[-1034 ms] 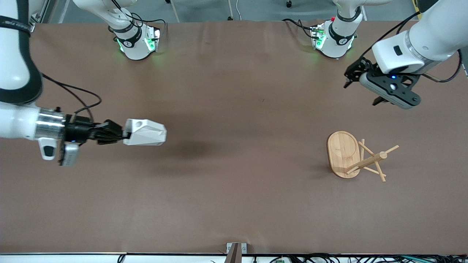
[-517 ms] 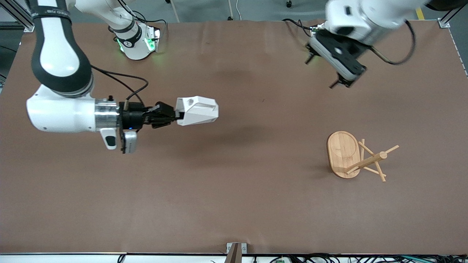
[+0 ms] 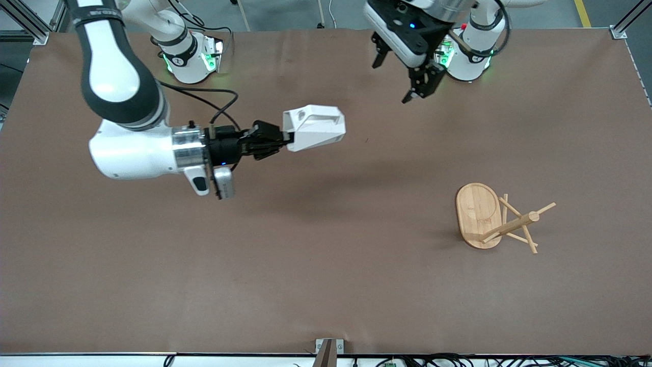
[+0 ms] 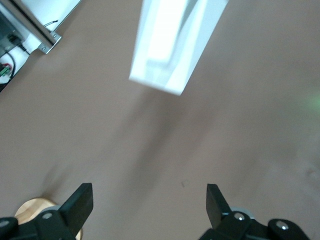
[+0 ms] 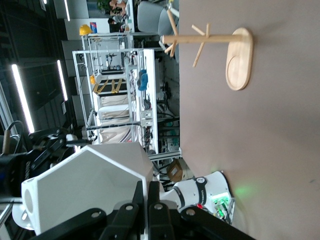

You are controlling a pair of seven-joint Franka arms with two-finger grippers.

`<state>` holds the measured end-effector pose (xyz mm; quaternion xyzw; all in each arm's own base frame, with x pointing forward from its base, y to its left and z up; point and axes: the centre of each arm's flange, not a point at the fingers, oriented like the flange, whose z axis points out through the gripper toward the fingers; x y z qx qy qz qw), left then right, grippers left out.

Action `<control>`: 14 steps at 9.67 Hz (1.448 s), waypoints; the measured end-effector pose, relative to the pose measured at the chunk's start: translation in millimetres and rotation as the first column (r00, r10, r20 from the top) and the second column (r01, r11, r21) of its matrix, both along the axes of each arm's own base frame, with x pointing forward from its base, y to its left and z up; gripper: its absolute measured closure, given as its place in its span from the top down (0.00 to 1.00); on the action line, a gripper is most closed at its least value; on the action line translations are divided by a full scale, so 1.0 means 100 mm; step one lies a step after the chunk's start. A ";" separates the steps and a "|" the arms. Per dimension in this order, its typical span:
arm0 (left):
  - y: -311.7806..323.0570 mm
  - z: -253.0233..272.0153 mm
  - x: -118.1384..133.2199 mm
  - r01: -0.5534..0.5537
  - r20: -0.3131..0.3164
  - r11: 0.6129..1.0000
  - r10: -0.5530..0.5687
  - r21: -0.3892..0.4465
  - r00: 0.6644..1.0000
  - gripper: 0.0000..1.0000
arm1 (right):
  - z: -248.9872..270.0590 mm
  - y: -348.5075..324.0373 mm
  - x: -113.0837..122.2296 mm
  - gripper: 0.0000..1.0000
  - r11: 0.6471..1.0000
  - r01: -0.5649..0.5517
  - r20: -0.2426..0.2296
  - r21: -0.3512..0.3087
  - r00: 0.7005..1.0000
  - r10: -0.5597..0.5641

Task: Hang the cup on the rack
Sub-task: 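Grasp the cup with the left gripper beside the right gripper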

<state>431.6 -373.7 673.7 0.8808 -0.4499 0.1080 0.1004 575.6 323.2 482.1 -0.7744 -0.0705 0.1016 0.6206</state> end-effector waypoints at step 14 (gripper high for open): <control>-0.48 -0.45 -0.06 0.142 0.055 0.987 -0.146 0.081 0.988 0.88 | -0.06 0.62 -0.39 0.04 0.995 -0.088 -0.046 0.050 0.995 0.091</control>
